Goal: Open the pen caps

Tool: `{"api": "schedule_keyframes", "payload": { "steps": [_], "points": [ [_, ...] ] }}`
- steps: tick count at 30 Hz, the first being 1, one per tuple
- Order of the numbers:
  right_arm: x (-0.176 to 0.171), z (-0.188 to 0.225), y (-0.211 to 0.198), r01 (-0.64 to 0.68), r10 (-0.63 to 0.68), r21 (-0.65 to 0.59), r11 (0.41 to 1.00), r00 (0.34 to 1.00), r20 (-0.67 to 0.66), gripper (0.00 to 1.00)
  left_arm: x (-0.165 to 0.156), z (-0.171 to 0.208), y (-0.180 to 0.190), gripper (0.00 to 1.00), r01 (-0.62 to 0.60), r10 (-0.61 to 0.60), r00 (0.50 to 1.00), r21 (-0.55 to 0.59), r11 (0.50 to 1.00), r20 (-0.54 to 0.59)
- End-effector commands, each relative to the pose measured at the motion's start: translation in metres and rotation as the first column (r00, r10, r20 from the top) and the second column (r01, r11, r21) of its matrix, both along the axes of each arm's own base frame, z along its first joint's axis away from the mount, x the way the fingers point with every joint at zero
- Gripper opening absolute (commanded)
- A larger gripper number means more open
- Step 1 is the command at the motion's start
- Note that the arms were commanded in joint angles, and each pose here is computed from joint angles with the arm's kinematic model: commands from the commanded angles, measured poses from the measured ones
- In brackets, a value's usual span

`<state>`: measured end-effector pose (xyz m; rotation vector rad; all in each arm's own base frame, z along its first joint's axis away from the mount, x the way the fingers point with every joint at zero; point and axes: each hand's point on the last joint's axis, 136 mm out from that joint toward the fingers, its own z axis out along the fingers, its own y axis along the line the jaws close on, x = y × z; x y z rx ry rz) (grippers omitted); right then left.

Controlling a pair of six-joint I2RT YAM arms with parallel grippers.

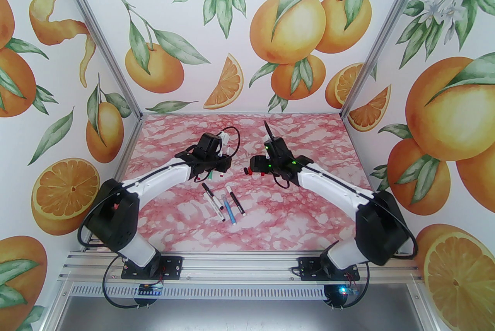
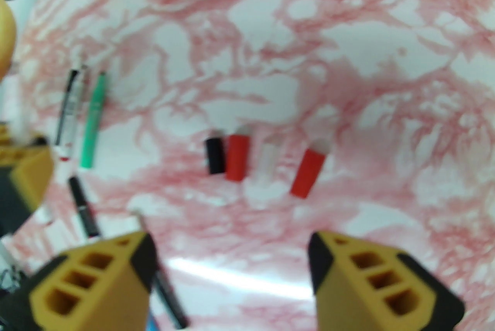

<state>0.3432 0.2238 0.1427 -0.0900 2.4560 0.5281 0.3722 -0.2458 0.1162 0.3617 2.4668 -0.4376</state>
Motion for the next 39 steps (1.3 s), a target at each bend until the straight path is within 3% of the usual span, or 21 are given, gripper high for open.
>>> {"api": "schedule_keyframes", "payload": {
  "steps": [1, 3, 4, 11, 20, 23, 32, 39],
  "points": [
    [-0.009, 0.022, 0.014, -0.076, 0.07, 0.099, 0.992, 0.996, 0.062, 0.87, 0.013, -0.008, 0.013, 0.0, -0.088, 0.09, 0.996, 0.07, 0.994, -0.017],
    [-0.014, 0.025, 0.015, -0.093, 0.084, 0.122, 0.988, 0.994, 0.077, 0.98, 0.016, -0.019, 0.017, 0.0, -0.11, 0.114, 0.992, 0.096, 0.989, -0.044],
    [-0.017, 0.026, 0.015, -0.098, 0.088, 0.129, 0.987, 0.993, 0.08, 1.0, 0.017, -0.024, 0.018, 0.0, -0.118, 0.124, 0.991, 0.106, 0.987, -0.054],
    [-0.028, 0.027, 0.012, -0.12, 0.104, 0.16, 0.98, 0.989, 0.107, 1.0, 0.029, -0.054, 0.036, 0.0, -0.194, 0.214, 0.969, 0.152, 0.969, -0.126],
    [-0.032, 0.021, 0.012, -0.125, 0.109, 0.167, 0.978, 0.989, 0.101, 1.0, 0.037, -0.072, 0.038, 0.0, -0.203, 0.231, 0.961, 0.181, 0.962, -0.153],
    [-0.031, 0.019, 0.012, -0.117, 0.101, 0.178, 0.977, 0.99, 0.099, 1.0, 0.042, -0.081, 0.045, 0.06, -0.223, 0.261, 0.954, 0.23, 0.947, -0.151],
    [-0.035, 0.014, 0.007, -0.099, 0.085, 0.167, 0.981, 0.992, 0.09, 1.0, 0.041, -0.095, 0.046, 0.07, -0.228, 0.278, 0.943, 0.251, 0.941, -0.182],
    [-0.037, 0.011, 0.004, -0.081, 0.067, 0.172, 0.982, 0.994, 0.085, 1.0, 0.039, -0.102, 0.046, 0.2, -0.229, 0.286, 0.936, 0.261, 0.938, -0.207]
  ]
}}
